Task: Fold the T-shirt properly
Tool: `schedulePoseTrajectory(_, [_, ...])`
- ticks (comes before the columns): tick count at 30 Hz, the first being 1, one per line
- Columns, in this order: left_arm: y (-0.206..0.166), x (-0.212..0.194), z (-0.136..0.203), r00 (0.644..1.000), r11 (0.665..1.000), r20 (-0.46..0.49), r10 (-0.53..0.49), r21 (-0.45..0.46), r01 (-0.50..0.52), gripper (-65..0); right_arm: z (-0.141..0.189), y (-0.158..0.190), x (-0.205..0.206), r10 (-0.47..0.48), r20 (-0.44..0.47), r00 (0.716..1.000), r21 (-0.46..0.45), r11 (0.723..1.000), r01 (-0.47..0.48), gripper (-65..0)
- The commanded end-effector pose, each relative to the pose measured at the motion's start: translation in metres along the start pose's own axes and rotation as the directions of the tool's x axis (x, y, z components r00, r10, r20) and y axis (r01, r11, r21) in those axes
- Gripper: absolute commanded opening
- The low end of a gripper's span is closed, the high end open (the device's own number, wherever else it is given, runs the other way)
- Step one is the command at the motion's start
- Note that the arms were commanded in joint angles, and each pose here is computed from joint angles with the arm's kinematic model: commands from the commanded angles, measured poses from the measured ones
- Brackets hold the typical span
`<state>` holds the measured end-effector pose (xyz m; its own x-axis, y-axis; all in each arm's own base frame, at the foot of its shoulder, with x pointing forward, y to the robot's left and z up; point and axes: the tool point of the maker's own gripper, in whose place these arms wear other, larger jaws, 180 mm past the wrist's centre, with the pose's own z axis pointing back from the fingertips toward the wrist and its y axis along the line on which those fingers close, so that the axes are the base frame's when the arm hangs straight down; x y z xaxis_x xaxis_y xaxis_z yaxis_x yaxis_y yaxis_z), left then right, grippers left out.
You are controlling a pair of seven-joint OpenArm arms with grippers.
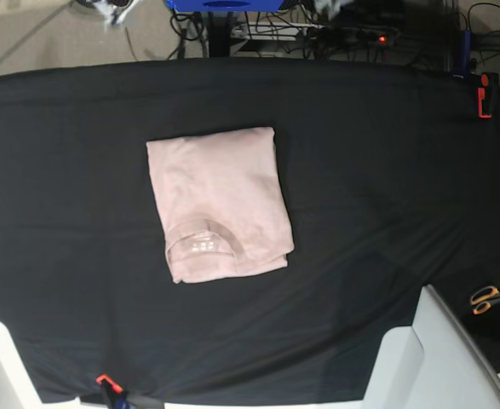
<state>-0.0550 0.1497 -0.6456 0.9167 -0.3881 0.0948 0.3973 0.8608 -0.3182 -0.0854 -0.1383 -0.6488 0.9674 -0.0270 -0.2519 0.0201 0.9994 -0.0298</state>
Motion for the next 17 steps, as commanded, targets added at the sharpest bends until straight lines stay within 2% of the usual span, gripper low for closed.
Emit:
schedulePoseTrajectory(1, [-0.003,-0.001,-0.001,1.0,1.0,-0.011,0.006,-0.013,-0.006,-65.0,-0.004,0.008,-0.001,0.008,-0.004,1.0,0.038,0.999,-0.008,-57.5])
schedulePoseTrajectory(4, [0.007,0.018,-0.002,1.0,1.0,0.0,-0.007,0.004,0.007,-65.0,-0.01,0.019,0.001,0.011,0.08,0.997,0.113,0.993,-0.02,-57.5])
schedulePoseTrajectory(8, [0.009,0.022,-0.002,1.0,1.0,0.009,-0.01,0.008,0.01,-65.0,-0.005,0.014,0.025,-0.024,0.255,0.967,0.108,0.994,-0.004,-57.5])
schedulePoseTrajectory(13, [0.012,0.036,-0.002,0.999,0.999,0.032,-0.041,0.012,0.04,-65.0,-0.003,0.01,0.036,-0.029,0.307,0.951,0.087,0.996,0.002,-57.5])
schedulePoseTrajectory(17, [-0.005,0.057,-0.01,0.996,0.998,0.074,-0.054,-0.013,0.055,-65.0,0.0,0.014,0.05,-0.029,0.339,0.94,0.091,0.996,-0.002,-57.5])
